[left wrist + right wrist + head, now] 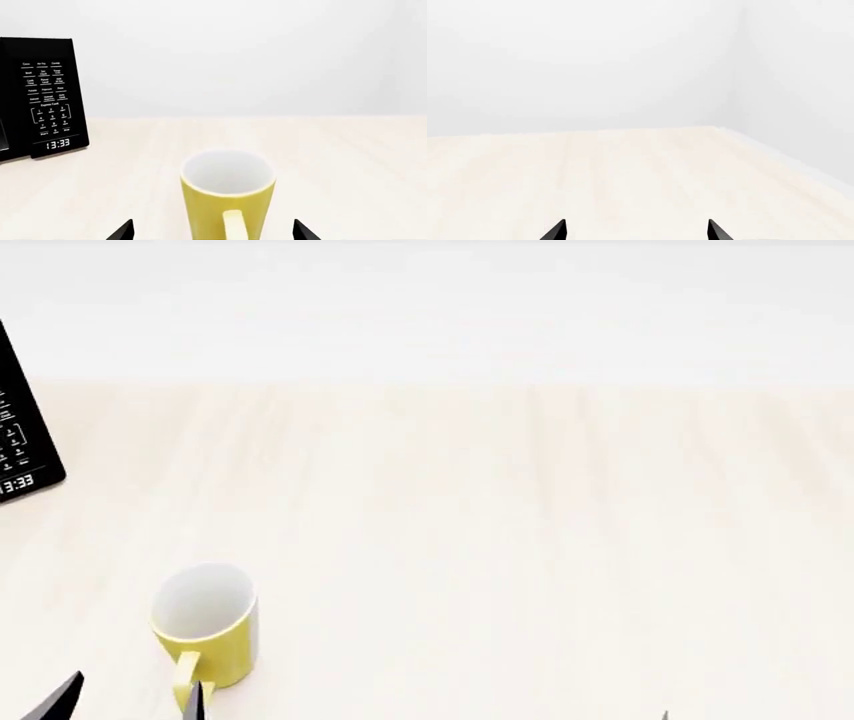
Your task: Put the yellow and white mug to the front of the white mug.
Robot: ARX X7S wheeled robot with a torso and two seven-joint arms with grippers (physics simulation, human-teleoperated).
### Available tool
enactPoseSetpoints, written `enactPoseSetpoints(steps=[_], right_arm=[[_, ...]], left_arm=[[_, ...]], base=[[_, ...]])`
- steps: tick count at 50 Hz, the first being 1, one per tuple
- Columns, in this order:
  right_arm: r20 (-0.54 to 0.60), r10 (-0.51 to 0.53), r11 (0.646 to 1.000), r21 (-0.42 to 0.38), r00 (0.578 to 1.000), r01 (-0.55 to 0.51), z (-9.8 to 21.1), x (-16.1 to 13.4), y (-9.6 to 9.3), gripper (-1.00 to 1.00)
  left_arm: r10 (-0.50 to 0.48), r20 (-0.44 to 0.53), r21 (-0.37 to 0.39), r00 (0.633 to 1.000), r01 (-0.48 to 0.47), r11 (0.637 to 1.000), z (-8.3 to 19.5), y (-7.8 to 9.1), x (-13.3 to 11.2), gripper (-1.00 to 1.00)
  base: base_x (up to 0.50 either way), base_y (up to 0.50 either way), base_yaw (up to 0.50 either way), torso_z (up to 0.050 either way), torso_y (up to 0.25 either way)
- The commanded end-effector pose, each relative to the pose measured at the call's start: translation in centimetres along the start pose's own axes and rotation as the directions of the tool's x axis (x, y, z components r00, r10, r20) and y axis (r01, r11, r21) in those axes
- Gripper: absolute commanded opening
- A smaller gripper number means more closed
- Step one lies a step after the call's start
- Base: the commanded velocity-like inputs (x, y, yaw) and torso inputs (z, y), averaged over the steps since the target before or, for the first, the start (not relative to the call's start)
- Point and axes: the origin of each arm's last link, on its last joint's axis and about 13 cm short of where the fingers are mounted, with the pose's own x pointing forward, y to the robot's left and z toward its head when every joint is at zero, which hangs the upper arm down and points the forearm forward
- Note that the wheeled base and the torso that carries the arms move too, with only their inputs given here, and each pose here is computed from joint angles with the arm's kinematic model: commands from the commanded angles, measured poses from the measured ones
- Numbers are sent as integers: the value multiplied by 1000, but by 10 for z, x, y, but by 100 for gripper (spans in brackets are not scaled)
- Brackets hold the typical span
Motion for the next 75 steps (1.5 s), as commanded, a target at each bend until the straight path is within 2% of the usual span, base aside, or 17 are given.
enactPoseSetpoints(steps=[1,5,10,14,30,35,36,38,41,51,65,75], right_arm=[[-12,5,999,-32,1000,-5,-2,0,2,100],[-26,-17,999,-51,1000,15,-2,1,1,100],[3,2,1000,11,1000,-2,1,-1,0,100],[4,-32,999,-10,999,32,1,-1,-1,100],[-5,-30,999,-24,1000,30,-1,-1,0,100],[-7,-34,999,-25,999,33,-1,-1,-1,100],[-9,-35,999,-25,999,35,-1,-1,-1,100],[-11,-38,999,-28,999,37,-2,0,-1,100],[-14,-40,999,-28,999,39,-2,0,-1,100],[-21,-52,998,-31,998,51,-2,0,-1,100],[-30,-48,998,-34,998,47,-5,1,0,100],[-29,-47,998,-33,998,46,-5,0,0,100]], left_arm=[[2,-14,-3,1000,-2,1000,-1,1,1,100],[-3,-17,4,1000,3,1000,-2,0,1,100],[-5,-16,4,1000,5,1000,-2,0,1,100],[-3,-17,5,1000,3,1000,-2,1,1,100],[-6,-27,14,1000,6,1000,-4,0,1,100],[17,-66,39,998,-14,999,-6,1,1,100],[24,-92,75,995,-17,997,-6,0,-1,100],[26,-97,62,995,-20,998,-5,0,-2,100],[42,-123,93,991,-31,995,-6,1,-2,100],[46,-188,124,981,-23,992,-17,0,2,100],[27,-173,51,985,-19,999,-13,-10,2,100],[8,-204,-16,979,-11,1000,-17,-17,6,100]], base=[[0,0,0,0,0],[0,0,0,0,0],[344,0,0,0,0],[353,0,0,0,4],[0,0,0,0,0],[0,0,0,0,0],[0,0,0,0,0],[0,0,0,0,0],[0,0,0,0,0],[0,0,0,0,0],[0,0,0,0,0],[0,0,0,0,0]])
